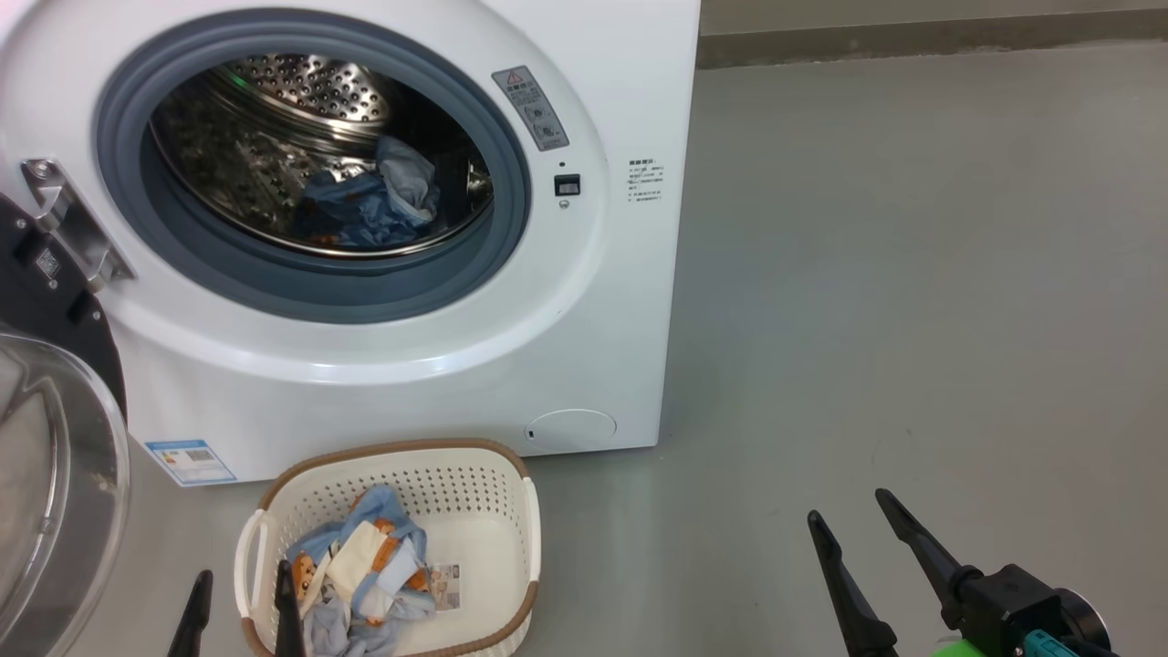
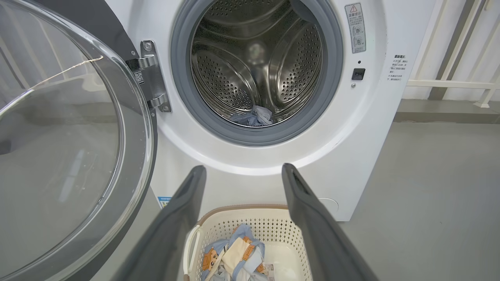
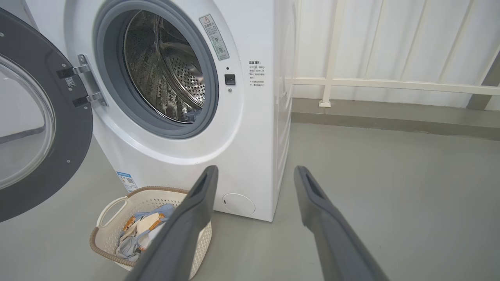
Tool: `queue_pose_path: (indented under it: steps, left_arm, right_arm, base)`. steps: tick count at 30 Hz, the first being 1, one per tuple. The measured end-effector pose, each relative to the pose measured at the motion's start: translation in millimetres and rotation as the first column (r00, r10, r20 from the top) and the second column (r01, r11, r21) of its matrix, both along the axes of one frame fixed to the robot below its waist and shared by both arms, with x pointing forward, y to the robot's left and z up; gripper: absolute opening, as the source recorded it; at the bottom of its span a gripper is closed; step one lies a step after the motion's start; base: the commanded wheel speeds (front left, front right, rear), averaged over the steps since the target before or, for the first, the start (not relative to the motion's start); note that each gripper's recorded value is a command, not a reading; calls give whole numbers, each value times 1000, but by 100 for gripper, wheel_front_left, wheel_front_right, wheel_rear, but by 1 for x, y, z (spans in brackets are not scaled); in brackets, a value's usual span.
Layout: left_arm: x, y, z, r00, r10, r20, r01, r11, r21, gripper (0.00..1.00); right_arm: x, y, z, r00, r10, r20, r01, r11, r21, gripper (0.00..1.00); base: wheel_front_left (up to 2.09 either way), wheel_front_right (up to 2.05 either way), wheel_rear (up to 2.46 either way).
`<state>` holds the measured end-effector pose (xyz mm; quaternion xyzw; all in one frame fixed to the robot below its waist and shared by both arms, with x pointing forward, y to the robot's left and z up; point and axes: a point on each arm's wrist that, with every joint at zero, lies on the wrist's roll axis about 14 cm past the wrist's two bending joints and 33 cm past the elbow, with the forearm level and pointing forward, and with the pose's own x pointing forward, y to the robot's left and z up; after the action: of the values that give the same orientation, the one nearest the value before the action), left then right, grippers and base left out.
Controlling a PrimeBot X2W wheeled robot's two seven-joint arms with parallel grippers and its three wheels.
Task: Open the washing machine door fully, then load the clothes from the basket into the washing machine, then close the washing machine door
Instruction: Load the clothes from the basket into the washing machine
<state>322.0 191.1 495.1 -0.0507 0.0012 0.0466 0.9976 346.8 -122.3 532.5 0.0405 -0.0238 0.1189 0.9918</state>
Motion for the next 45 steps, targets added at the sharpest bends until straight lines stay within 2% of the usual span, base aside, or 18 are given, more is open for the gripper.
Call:
queue_pose_path:
  steps: [11,17,23,31,42,45]
  left_arm:
    - [3,0,-24,996,-3,-91,1,1000,-17,100]
    - [13,-9,-61,972,-52,-227,37,997,-70,100]
    - [34,-17,-104,921,-108,-373,91,994,-63,100]
    - [97,-25,-140,864,-175,-473,175,984,-43,100]
    - [158,-21,-214,736,-186,-651,229,973,-19,100]
    - [169,-20,-237,684,-183,-706,257,967,-3,100]
  right_arm:
    - [4,2,-9,1000,4,-29,-4,1000,2,100]
    - [13,3,-14,999,6,-42,-6,1000,4,100]
    - [28,3,-20,998,5,-57,-5,1000,8,100]
    - [58,1,-31,998,-3,-55,4,1000,19,100]
    - [96,-6,-71,996,-26,-89,32,997,67,100]
    - [104,-15,-83,993,-52,-106,60,995,78,100]
  base:
    - [0,0,0]
    - [0,0,0]
    - [0,0,0]
    - [0,0,0]
    - [0,0,0]
    - [0,0,0]
